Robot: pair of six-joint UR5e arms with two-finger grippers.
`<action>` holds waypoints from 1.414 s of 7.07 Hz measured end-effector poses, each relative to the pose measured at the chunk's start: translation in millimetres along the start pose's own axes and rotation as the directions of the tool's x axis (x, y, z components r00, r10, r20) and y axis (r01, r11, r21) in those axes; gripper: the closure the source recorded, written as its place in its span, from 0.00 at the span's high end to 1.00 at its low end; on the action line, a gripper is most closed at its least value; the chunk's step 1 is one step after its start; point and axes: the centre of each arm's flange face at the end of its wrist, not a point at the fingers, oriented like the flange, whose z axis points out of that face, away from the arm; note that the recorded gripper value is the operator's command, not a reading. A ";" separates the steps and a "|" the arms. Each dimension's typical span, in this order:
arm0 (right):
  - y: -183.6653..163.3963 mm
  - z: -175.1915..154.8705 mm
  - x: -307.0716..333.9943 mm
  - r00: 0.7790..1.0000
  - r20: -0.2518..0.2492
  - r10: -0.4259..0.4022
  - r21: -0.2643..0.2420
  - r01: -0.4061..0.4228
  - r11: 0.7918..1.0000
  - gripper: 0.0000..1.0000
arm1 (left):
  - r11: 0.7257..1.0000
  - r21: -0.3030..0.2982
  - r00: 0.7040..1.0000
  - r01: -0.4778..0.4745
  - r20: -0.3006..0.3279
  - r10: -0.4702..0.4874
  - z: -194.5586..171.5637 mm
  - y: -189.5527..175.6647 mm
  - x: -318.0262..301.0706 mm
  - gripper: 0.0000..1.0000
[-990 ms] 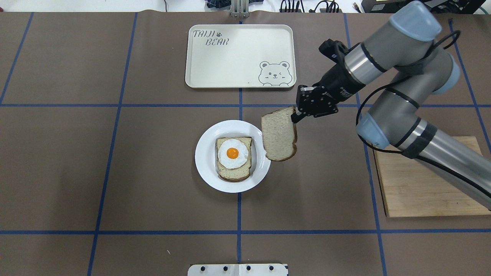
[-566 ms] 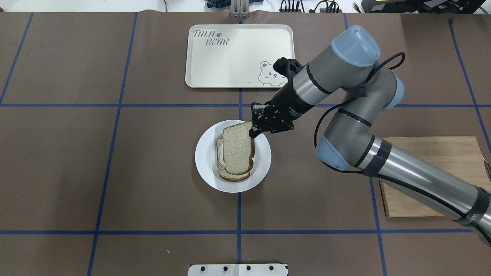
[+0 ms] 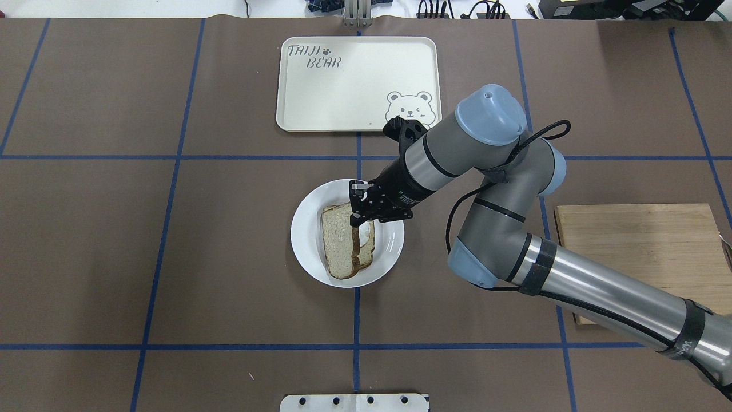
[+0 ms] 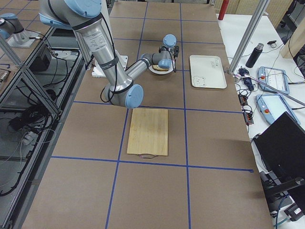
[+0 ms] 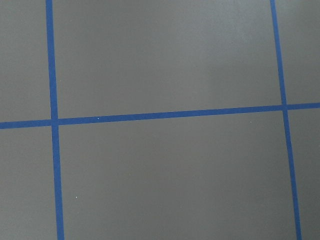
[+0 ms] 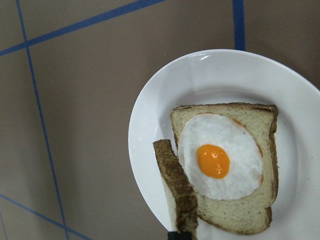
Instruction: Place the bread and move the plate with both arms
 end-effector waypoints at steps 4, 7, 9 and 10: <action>-9.4 4.8 11.1 1.000 0.017 -0.018 0.017 0.018 1.000 0.52 | 1.000 -0.001 1.000 0.000 0.000 0.000 0.3 0.0 -0.3 0.98; -15.3 -0.7 17.4 1.000 0.013 -0.013 0.029 0.013 1.000 1.00 | 1.000 -0.004 1.000 0.020 -0.023 -0.020 1.9 -4.8 9.5 0.98; -22.3 -14.4 31.4 1.000 0.008 -0.004 0.046 0.004 0.999 1.00 | 0.998 -0.014 0.995 0.056 -0.085 -0.057 23.2 -9.8 49.2 0.98; -27.4 -34.7 47.2 1.000 0.006 -0.001 0.067 0.001 0.998 1.00 | 0.997 -0.020 0.989 0.080 -0.122 -0.082 41.6 -9.0 80.5 0.98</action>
